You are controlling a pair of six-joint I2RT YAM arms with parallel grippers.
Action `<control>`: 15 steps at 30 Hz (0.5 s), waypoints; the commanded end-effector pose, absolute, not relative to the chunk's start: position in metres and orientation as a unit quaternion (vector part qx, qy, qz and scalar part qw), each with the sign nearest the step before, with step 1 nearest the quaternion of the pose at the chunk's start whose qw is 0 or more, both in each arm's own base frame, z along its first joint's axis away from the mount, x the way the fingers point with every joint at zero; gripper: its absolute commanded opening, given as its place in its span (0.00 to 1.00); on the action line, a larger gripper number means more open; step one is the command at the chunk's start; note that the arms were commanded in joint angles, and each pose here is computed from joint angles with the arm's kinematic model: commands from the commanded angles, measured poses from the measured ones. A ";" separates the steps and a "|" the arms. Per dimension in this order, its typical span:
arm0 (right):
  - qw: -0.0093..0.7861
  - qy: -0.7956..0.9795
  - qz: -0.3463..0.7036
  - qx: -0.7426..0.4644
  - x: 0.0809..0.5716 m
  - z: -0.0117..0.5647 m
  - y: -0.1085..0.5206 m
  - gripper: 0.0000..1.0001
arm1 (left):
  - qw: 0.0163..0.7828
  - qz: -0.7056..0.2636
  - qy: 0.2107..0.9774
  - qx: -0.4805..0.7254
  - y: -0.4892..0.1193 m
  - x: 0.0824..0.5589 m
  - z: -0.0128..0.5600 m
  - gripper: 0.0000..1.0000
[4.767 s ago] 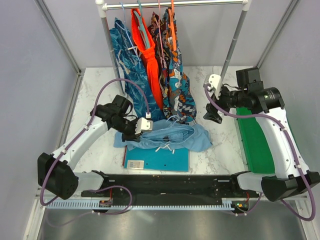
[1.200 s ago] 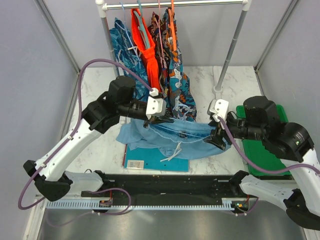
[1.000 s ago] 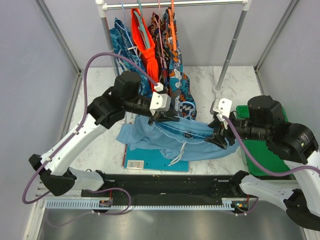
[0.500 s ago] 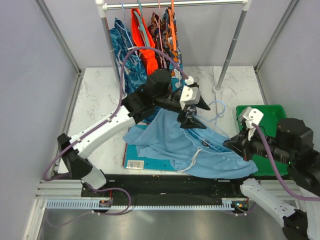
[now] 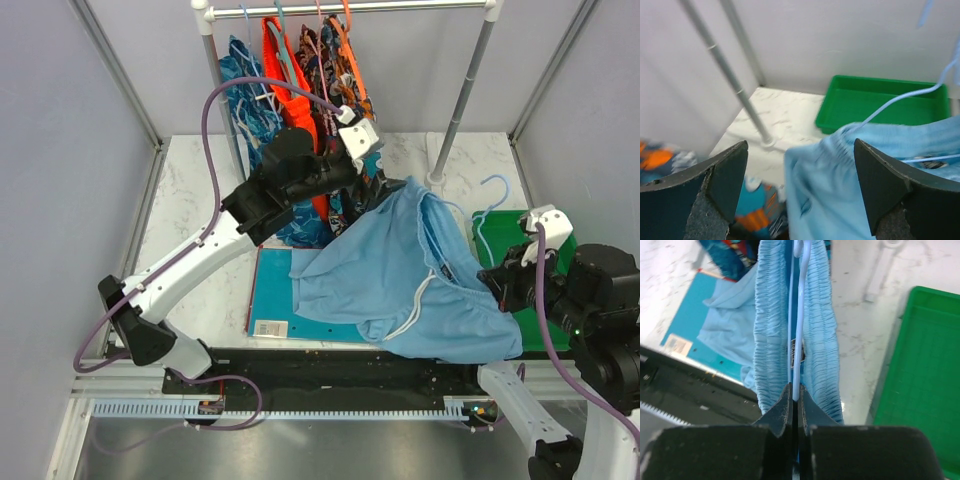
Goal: Place the shorts on the hanger
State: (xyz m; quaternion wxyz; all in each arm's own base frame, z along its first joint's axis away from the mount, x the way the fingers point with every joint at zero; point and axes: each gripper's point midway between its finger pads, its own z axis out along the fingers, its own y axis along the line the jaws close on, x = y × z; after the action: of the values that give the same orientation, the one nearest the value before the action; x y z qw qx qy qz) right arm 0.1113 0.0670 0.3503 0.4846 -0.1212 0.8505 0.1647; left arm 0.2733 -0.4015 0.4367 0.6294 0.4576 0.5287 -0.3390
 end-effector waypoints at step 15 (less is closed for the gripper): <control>0.582 0.813 -0.015 0.004 0.107 0.403 -0.009 0.00 | 0.603 -0.272 0.470 0.584 -0.387 0.209 0.374 0.66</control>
State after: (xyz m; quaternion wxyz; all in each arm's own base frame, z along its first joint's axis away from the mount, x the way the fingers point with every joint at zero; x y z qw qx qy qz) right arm 0.1158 0.0123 0.3742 0.5293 -0.0346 0.8471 0.0312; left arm 0.2761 -0.3676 0.3501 0.5963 0.4907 0.5906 -0.2343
